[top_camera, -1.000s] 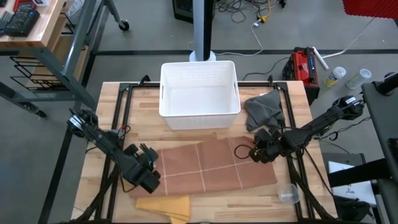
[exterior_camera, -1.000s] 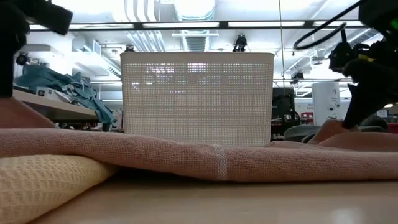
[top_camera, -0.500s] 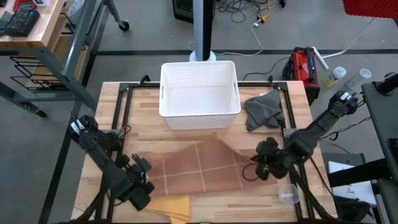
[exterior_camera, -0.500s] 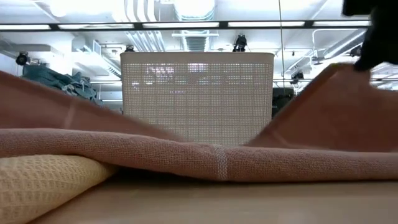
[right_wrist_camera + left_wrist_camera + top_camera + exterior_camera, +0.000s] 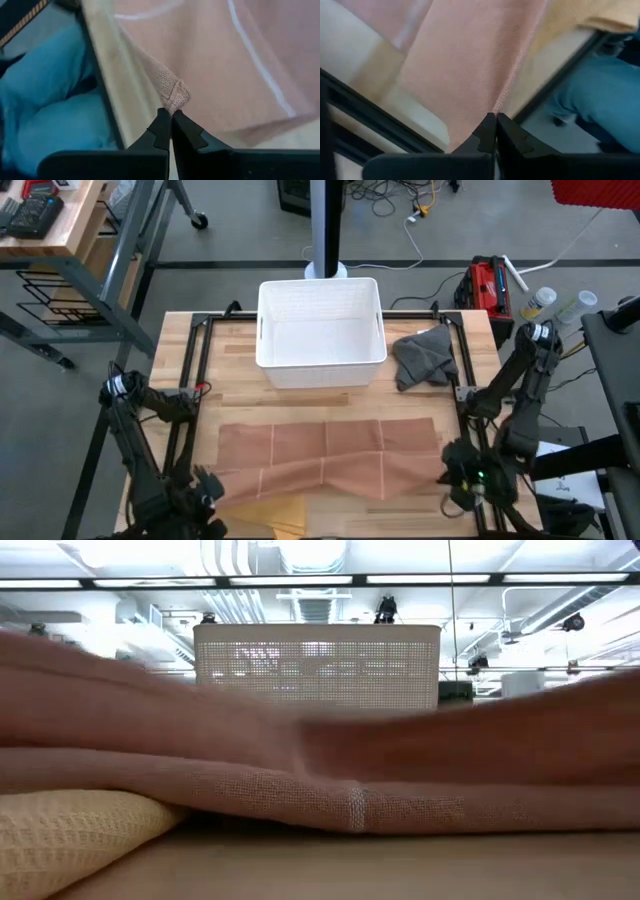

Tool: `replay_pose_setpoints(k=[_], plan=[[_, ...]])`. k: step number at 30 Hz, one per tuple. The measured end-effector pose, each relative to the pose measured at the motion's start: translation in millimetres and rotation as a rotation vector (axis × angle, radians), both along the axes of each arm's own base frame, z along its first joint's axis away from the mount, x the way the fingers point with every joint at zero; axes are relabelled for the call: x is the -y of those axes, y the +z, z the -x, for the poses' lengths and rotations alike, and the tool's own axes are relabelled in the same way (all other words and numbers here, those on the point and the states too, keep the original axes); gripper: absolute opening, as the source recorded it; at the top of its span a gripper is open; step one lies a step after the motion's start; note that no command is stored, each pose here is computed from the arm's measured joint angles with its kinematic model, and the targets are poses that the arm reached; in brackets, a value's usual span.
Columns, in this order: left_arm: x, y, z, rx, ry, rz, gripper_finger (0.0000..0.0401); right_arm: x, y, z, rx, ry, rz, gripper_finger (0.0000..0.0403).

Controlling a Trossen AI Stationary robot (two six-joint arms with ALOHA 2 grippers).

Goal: Fold towel
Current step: Fold the brown squared towel

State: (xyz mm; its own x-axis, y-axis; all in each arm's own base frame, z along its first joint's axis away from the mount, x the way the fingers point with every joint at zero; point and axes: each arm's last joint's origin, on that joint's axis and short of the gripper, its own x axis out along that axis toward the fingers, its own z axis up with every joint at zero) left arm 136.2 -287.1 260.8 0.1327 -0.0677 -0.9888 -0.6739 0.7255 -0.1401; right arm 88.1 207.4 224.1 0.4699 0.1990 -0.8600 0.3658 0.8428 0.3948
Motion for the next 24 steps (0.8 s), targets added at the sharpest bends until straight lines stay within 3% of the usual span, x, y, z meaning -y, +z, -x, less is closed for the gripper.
replay_pose_setpoints(k=[8, 11, 15, 19, 24], plan=[[36, -2, -3, 0.063, 0.005, 0.157, 0.0000, -64, 22, 14, 0.007, 0.092, -0.043, 0.0000], [49, -3, -8, 0.068, 0.006, 0.169, 0.0000, -78, 22, 7, -0.003, 0.075, 0.062, 0.0000], [52, -9, -9, -0.009, 0.005, 0.070, 0.0000, -78, 8, -5, -0.125, -0.102, 0.254, 0.0000], [39, -12, 2, -0.128, 0.061, -0.130, 0.0000, -67, -9, -4, -0.355, -0.289, 0.488, 0.0000], [16, -22, 6, -0.113, 0.084, -0.377, 0.0000, -55, -19, -10, -0.436, -0.372, 0.681, 0.0000]])
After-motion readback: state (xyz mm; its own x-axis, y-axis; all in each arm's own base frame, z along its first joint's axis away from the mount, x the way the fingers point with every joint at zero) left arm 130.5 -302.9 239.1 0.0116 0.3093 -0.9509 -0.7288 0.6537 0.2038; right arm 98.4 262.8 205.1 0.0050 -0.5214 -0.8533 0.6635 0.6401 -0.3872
